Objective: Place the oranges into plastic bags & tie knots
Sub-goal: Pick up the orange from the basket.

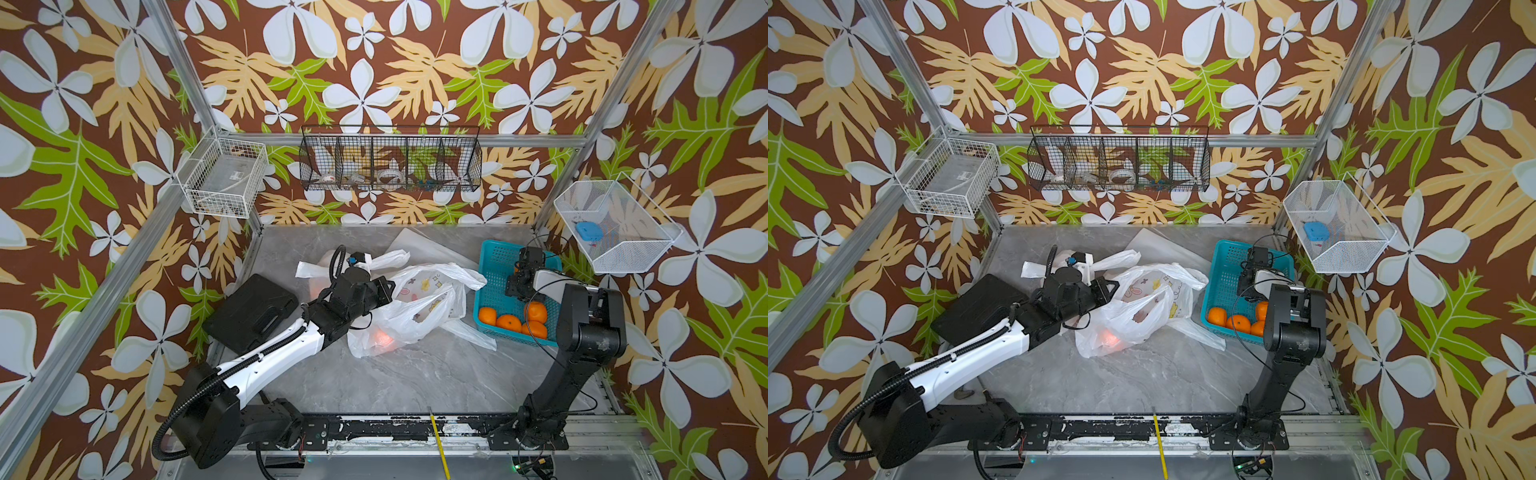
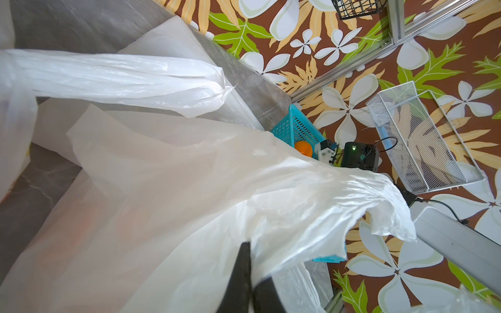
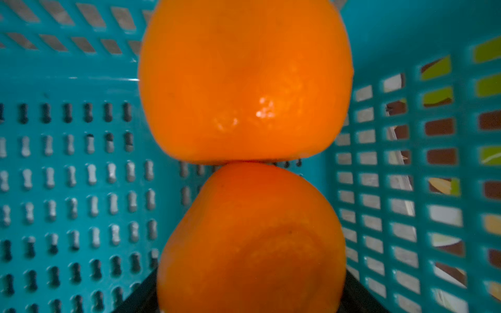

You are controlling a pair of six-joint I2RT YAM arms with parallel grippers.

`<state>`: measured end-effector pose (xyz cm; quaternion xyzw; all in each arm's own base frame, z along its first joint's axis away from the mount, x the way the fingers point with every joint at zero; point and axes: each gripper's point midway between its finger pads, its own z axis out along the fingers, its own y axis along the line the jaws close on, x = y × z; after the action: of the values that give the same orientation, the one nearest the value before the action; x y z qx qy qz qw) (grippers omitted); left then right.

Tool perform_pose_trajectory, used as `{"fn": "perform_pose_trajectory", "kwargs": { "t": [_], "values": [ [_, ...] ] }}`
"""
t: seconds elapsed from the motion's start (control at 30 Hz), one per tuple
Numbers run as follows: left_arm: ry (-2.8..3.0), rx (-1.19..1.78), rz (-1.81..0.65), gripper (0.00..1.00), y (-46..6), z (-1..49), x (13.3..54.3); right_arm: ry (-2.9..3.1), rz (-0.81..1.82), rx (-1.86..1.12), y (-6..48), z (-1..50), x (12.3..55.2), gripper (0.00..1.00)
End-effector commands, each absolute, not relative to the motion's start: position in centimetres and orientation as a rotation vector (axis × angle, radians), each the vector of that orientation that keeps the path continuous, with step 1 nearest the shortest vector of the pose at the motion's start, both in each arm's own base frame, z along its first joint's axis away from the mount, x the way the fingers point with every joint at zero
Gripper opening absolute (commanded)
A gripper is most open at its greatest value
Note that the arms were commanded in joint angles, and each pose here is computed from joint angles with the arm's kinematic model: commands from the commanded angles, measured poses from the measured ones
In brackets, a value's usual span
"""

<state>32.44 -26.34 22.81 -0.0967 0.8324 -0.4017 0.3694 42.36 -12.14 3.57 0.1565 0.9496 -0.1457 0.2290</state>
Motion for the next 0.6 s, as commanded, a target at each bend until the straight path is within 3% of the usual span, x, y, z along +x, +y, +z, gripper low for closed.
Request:
{"fn": "perform_pose_trajectory", "kwargs": {
  "t": [0.0, 0.07, 0.27, 0.57],
  "values": [
    [2.114, -0.229, -1.042, 0.0, -26.5, 23.5, 32.6, 2.554, -0.393, 0.417, -12.3, 4.7, 43.6, 0.62],
    [2.116, -0.225, -1.04, 0.0, -26.6, 23.4, 32.6, 2.534, -0.357, 0.404, -11.8, 5.5, 43.7, 0.55],
    [2.112, -0.223, -1.042, 0.0, -26.6, 23.6, 32.6, 2.457, -0.153, 0.362, -8.3, 9.8, 41.9, 0.53],
    [2.107, -0.219, -1.031, 0.0, -26.4, 23.6, 32.6, 2.378, 0.394, 0.109, 4.4, 17.3, 33.2, 0.53]
  ]
}}
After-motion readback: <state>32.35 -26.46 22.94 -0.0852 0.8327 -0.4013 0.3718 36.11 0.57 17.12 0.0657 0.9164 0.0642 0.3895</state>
